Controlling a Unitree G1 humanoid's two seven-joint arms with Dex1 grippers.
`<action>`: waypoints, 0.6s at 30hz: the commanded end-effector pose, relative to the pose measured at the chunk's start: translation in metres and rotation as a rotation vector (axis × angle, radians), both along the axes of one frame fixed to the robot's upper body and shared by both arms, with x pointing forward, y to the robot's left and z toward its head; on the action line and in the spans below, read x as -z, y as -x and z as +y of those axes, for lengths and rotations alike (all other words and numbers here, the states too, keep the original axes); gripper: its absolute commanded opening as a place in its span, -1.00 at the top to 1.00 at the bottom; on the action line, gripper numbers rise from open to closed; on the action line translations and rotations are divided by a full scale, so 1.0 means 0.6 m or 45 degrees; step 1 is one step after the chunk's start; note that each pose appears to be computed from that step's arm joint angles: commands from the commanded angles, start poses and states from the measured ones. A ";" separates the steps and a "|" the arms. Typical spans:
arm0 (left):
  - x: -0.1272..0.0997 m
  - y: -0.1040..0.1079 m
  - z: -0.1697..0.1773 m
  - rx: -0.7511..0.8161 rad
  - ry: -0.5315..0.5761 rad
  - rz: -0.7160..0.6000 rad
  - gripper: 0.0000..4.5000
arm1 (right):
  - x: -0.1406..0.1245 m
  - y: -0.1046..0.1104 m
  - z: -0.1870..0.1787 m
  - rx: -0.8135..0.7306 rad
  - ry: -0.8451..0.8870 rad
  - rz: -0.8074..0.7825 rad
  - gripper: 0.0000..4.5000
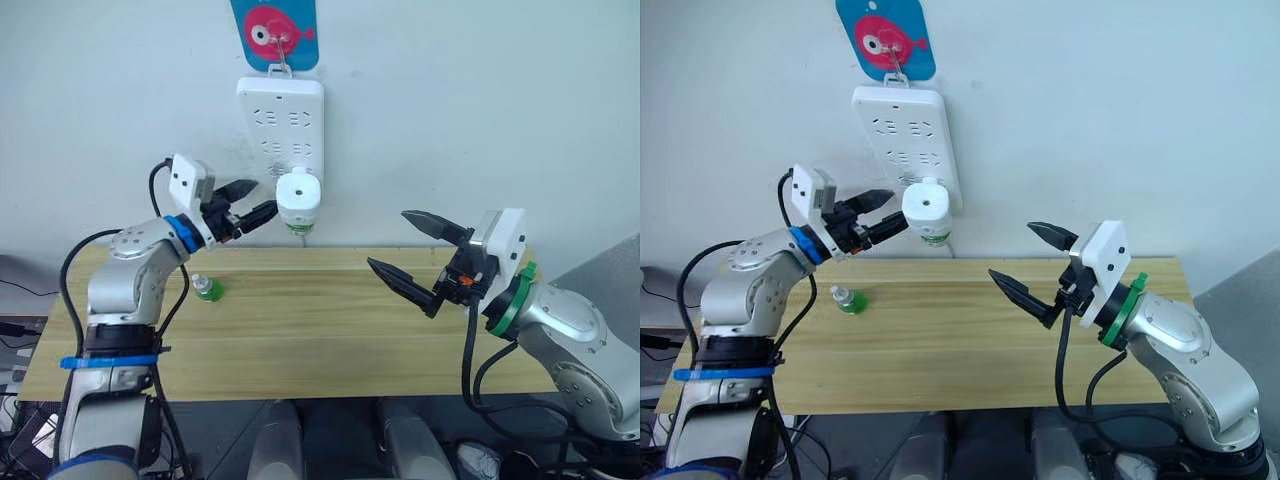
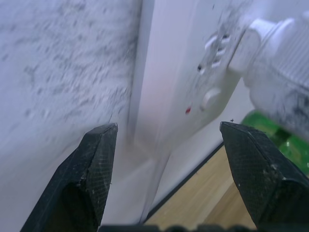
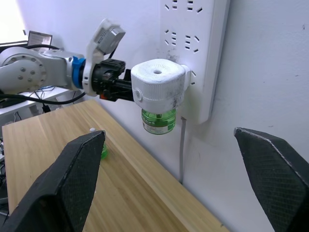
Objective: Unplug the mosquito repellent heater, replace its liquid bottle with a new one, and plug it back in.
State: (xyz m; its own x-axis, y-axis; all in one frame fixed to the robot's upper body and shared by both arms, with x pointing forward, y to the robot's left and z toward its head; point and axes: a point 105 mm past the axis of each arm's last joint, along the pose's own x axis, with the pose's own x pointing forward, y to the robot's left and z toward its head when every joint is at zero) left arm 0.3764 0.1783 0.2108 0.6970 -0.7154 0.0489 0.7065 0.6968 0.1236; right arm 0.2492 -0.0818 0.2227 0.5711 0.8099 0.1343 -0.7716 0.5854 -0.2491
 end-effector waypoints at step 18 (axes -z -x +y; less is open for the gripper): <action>-0.058 0.013 -0.071 0.345 -0.086 -0.176 -0.60 | -0.009 0.028 0.008 -0.076 0.032 -0.042 -1.00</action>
State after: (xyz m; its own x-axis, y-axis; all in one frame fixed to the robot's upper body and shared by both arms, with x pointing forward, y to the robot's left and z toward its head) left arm 0.3763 0.1419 0.2272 0.5123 -0.8575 0.0469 0.8355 0.5103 0.2039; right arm 0.2450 -0.0814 0.2184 0.5577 0.8243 0.0977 -0.7866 0.5624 -0.2551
